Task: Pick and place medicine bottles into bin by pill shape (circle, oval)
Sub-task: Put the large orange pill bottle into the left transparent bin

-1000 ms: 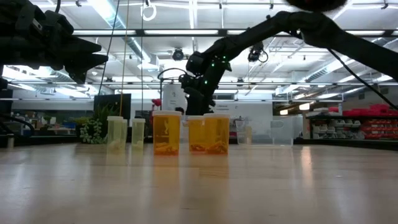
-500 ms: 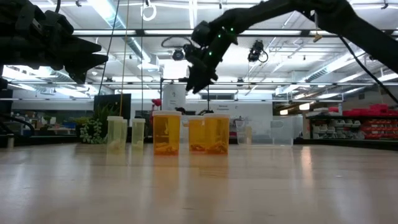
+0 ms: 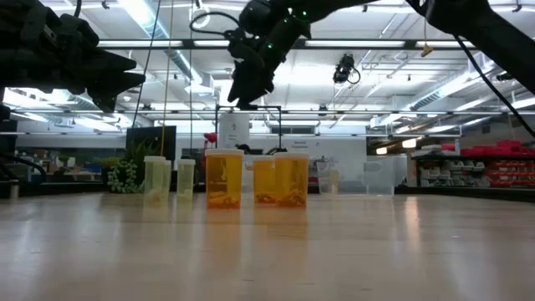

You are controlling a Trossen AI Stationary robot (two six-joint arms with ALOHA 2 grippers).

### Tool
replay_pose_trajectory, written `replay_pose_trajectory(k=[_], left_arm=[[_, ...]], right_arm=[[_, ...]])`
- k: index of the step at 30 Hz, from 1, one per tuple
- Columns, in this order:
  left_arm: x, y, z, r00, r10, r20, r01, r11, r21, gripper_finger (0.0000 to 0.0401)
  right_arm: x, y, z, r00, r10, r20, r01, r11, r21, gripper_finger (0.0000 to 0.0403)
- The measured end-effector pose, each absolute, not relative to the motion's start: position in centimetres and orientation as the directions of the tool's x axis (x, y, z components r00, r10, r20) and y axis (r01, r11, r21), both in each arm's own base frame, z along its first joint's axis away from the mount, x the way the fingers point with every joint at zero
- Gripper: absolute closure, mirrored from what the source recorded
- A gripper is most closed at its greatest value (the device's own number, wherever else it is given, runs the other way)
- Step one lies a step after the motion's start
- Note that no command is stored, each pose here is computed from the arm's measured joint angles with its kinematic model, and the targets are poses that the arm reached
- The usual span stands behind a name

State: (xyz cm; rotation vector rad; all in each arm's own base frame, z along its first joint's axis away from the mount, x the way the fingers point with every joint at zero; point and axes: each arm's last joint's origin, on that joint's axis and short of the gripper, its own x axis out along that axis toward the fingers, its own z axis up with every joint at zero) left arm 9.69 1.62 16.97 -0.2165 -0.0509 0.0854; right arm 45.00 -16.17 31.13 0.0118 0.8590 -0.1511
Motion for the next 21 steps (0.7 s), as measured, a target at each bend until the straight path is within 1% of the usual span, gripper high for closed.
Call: replay_pose_trajectory(k=[8,12,21], left_arm=[[9.7,1.6,17.0,0.995,0.09,0.042,-0.079,0.973,-0.217,0.0229],[9.7,1.6,17.0,0.995,0.09,0.041,-0.079,0.973,-0.217,0.0229],[9.7,1.6,17.0,0.995,0.09,0.042,-0.079,0.973,-0.217,0.0229]], right_arm=[[46.5,-11.3,31.1,0.654,-0.06,-0.754,0.033,0.998,-0.05,0.0106],[46.9,-9.3,31.1,0.654,-0.049,-0.755,0.002,0.998,-0.063,0.0106],[47.7,-7.3,29.5,0.634,-0.022,-0.773,-0.031,0.998,-0.053,0.0106]])
